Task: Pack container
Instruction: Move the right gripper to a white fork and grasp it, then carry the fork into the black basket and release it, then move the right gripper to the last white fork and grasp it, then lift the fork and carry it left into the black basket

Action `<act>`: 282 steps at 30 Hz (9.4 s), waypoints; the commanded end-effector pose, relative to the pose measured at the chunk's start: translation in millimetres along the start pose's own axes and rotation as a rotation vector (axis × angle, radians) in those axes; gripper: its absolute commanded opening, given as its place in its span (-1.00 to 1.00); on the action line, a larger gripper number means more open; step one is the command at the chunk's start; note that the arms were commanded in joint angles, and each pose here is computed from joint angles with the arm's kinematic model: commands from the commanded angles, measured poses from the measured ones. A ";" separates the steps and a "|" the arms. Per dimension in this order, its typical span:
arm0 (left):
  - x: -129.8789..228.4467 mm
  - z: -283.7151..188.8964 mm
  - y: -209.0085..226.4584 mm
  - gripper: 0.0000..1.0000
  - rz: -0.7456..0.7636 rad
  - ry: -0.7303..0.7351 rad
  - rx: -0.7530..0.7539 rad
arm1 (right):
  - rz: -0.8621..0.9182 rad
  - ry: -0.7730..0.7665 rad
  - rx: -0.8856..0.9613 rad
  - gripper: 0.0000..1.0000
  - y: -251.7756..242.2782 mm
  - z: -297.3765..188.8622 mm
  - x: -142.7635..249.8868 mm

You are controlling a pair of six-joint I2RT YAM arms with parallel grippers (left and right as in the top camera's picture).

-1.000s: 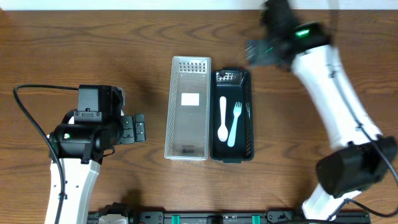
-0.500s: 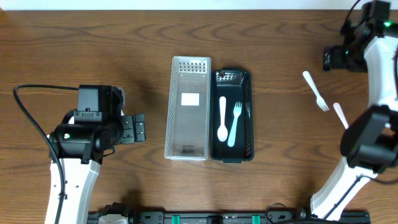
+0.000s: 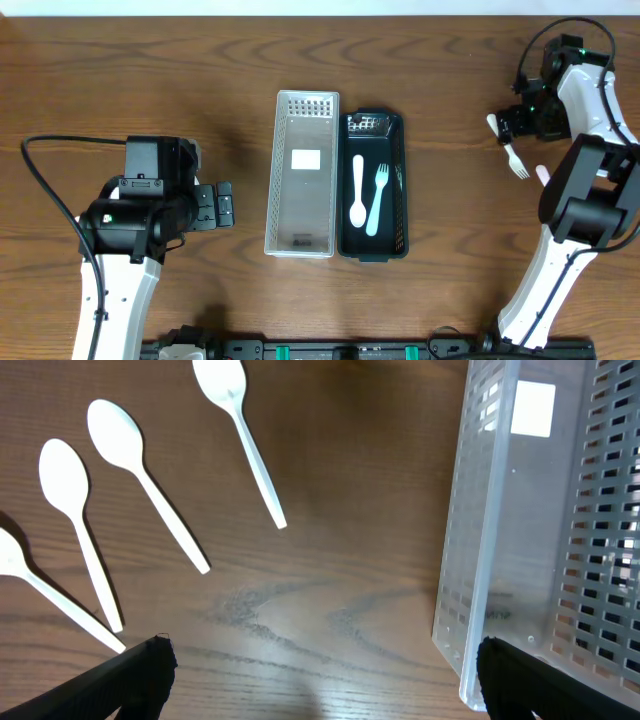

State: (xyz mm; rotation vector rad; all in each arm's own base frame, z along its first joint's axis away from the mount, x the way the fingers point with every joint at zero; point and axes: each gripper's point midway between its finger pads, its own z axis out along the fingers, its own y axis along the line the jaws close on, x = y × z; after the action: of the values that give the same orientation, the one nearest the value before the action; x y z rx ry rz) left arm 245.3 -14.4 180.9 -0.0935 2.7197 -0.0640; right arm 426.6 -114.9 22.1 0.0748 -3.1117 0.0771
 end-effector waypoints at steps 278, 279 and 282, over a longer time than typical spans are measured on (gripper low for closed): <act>-5.7 5.6 1.1 0.96 -0.015 0.010 -0.005 | 0.178 -0.363 0.007 -0.97 50.9 -102.6 46.8; -5.7 5.6 1.1 0.96 -0.015 0.010 -0.005 | 0.164 -0.412 0.000 -0.97 64.8 -122.0 44.4; -5.7 5.6 1.1 0.96 -0.015 0.010 -0.005 | 0.117 -0.534 -0.041 -0.98 111.7 -165.3 42.6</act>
State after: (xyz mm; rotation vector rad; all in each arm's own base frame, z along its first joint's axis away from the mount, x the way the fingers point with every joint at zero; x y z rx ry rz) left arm 250.1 -14.7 175.0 -0.0943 2.7383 -0.0621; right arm 381.2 -35.1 137.8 -0.1137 -3.5218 0.0770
